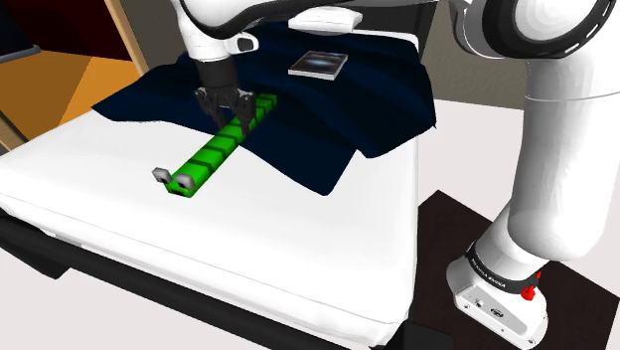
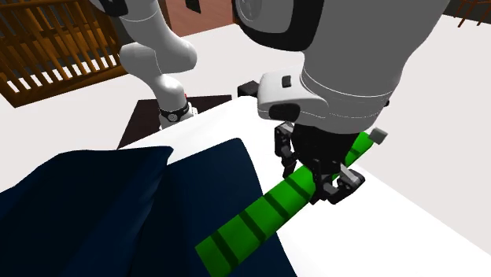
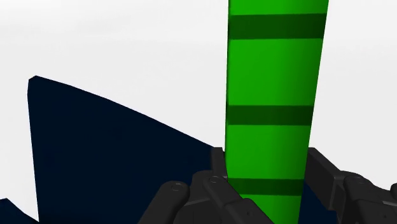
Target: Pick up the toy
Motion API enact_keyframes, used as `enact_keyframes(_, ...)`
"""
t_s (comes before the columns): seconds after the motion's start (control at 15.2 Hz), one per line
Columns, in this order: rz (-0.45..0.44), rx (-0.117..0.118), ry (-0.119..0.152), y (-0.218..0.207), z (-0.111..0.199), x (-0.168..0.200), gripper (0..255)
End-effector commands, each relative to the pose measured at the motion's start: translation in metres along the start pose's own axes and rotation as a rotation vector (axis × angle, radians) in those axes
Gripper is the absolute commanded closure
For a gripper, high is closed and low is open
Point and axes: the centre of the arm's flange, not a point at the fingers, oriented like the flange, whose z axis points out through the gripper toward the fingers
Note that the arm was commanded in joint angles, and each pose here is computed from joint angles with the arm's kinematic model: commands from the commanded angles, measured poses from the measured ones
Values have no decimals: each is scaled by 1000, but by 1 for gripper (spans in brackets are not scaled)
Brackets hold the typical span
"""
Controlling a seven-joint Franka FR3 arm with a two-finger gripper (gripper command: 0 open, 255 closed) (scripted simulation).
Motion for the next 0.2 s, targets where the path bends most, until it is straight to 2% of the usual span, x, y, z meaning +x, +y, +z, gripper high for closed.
enact_keyframes(0.0, 0, 0, 0, 1, -12, -1, 255)
enact_keyframes(0.13, 0, 0, 0, 1, -13, -1, 255)
